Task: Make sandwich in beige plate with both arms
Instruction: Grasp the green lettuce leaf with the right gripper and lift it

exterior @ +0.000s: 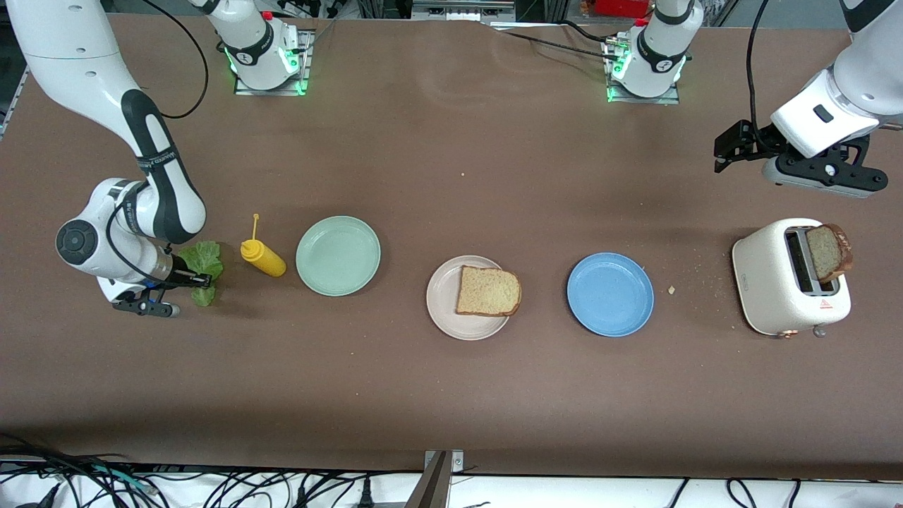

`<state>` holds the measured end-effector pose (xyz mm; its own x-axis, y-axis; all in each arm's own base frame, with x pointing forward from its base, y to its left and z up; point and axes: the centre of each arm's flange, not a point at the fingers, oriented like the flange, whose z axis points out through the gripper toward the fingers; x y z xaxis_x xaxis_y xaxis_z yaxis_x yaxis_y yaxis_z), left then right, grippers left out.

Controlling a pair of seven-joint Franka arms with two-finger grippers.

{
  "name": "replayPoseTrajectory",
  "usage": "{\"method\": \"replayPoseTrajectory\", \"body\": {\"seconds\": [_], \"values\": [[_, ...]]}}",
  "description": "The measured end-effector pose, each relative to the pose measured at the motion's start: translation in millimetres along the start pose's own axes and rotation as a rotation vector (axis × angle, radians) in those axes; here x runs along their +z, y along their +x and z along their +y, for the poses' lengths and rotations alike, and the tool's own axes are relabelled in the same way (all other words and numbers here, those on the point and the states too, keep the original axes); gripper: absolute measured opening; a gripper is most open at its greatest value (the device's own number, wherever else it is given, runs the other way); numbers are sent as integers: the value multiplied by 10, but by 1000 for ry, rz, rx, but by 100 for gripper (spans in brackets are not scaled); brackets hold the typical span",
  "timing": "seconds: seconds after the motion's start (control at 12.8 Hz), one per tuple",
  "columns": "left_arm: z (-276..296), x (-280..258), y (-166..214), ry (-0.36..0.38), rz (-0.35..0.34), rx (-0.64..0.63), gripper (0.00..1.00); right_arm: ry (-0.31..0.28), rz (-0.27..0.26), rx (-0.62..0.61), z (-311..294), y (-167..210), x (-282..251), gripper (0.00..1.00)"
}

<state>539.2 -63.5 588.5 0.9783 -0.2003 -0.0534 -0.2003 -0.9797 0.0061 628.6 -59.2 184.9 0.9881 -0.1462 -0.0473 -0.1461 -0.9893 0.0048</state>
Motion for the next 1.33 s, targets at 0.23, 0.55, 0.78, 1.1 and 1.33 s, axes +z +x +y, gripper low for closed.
{"method": "replayPoseTrajectory", "body": {"seconds": [0.23, 0.55, 0.78, 1.1, 1.33], "values": [[0, 0, 0, 0, 0, 0, 100, 0, 1, -1, -1, 1, -3, 4], [0, 0, 0, 0, 0, 0, 100, -20, 15, -30, -16, 17, -83, 4], [0, 0, 0, 0, 0, 0, 100, -22, 26, -34, -18, 30, -153, 4], [0, 0, 0, 0, 0, 0, 100, -45, 29, -63, -23, 57, -380, 4], [0, 0, 0, 0, 0, 0, 100, -63, 39, -84, -23, 64, -643, 4]]}}
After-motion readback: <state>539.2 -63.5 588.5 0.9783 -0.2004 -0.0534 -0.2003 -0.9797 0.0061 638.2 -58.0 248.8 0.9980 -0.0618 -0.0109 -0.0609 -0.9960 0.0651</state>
